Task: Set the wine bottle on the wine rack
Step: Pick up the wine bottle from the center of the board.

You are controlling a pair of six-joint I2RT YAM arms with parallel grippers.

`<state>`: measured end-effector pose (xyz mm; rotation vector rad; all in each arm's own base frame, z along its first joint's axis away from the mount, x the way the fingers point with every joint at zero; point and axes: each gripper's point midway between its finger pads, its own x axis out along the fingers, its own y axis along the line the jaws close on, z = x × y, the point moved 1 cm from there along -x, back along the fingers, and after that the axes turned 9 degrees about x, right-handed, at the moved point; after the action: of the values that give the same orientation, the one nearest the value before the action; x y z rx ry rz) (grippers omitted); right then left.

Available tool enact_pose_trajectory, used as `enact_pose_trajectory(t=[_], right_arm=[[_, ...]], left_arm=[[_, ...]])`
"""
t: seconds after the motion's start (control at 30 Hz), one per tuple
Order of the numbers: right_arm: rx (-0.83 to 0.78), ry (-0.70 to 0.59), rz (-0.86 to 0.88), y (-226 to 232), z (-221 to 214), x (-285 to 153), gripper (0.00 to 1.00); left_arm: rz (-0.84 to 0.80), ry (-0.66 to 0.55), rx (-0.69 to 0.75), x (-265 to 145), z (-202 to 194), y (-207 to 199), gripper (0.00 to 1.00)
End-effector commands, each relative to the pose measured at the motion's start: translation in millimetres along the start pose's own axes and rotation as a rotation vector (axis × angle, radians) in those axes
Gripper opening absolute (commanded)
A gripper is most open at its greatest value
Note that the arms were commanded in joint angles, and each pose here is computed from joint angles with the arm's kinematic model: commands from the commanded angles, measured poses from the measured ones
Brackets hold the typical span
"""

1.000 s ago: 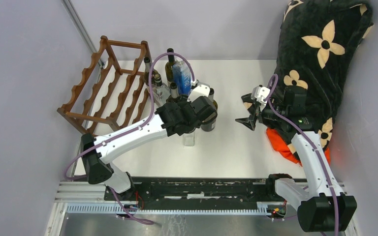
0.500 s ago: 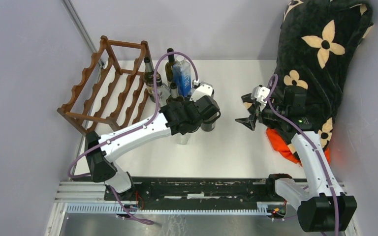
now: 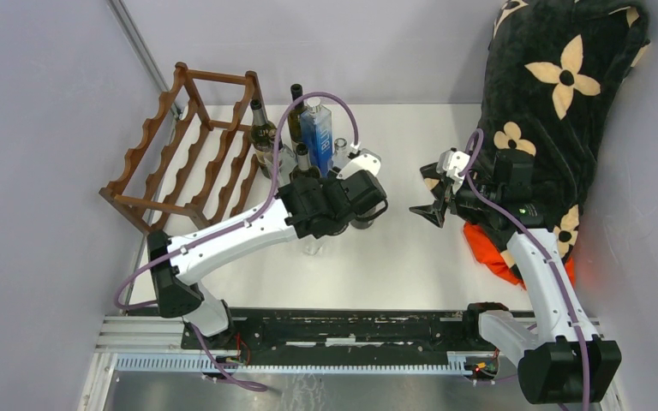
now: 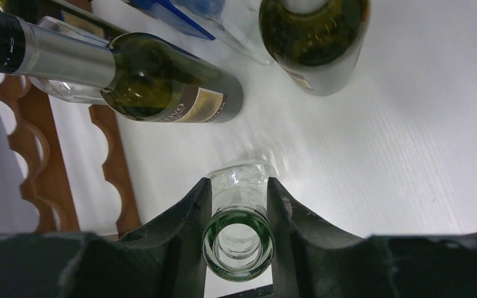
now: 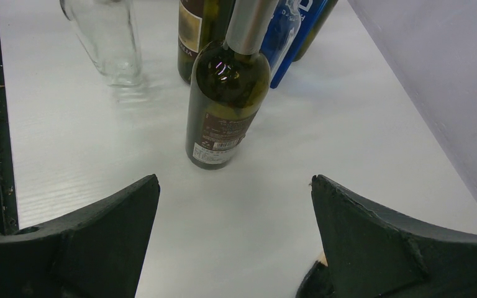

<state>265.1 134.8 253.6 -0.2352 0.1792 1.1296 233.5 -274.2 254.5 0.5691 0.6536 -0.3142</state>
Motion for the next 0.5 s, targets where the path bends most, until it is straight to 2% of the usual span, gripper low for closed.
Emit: enact_pose_trajectory(t=[0.0, 0.27, 0.47], right_arm=[[-0.037, -0.021, -0.003, -4, 11, 0, 0.98], [-0.034, -0.02, 0.0, -6, 10, 2, 0.98], [-0.033, -0.02, 0.0, -7, 10, 2, 0.98]], left_arm=[[0.057, -0.044, 0.156, -29, 7, 25, 0.02], [0.193, 0.033, 0.285, -33, -18, 56, 0.02], [0.236, -0.033, 0.397, -26, -23, 65, 0.02]])
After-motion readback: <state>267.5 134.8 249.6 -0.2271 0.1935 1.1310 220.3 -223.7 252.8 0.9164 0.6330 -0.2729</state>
